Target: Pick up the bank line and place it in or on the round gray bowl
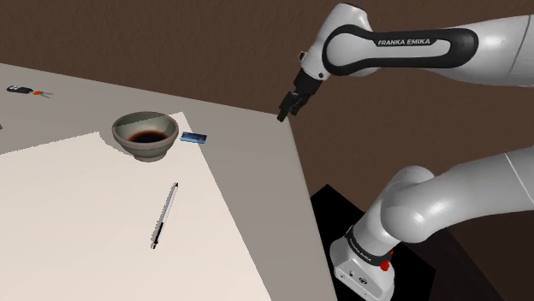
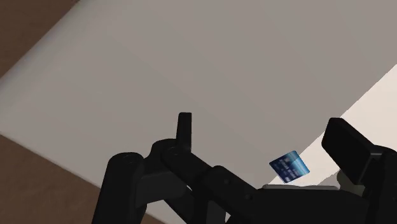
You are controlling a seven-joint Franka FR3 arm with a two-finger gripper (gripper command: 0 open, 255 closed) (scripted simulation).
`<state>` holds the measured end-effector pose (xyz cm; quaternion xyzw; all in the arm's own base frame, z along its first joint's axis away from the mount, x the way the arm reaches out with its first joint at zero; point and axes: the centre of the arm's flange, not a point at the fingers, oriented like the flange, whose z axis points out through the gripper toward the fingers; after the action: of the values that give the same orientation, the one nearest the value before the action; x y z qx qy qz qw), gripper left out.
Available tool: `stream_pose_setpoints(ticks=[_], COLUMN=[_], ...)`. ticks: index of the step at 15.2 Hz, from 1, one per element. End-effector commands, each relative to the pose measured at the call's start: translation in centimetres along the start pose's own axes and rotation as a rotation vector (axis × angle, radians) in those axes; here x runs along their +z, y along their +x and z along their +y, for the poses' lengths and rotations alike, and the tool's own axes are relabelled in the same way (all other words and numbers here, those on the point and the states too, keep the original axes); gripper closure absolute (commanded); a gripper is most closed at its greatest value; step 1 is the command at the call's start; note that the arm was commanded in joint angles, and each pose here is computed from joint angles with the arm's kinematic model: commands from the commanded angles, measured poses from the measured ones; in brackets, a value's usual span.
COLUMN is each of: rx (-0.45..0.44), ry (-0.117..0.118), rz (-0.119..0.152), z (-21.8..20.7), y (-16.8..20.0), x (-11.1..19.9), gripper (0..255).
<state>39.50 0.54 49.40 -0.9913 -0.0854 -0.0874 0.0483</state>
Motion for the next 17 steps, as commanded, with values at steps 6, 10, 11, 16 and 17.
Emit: stream_pose_setpoints(ticks=[6,10,11,16,17], rx=[-0.185,-0.290,-0.316,-0.447,-0.473], ry=[0.049,0.078,0.085,0.121,0.129], rz=[0.100,0.155,0.169,0.238,0.251], z=[-1.4,-2.9,-3.4,-5.9,-6.5], y=[5.0,8.1,8.8,12.6,13.3], x=[6.1,9.3,10.0,13.7,14.3], gripper=[0,0,0,0,0])
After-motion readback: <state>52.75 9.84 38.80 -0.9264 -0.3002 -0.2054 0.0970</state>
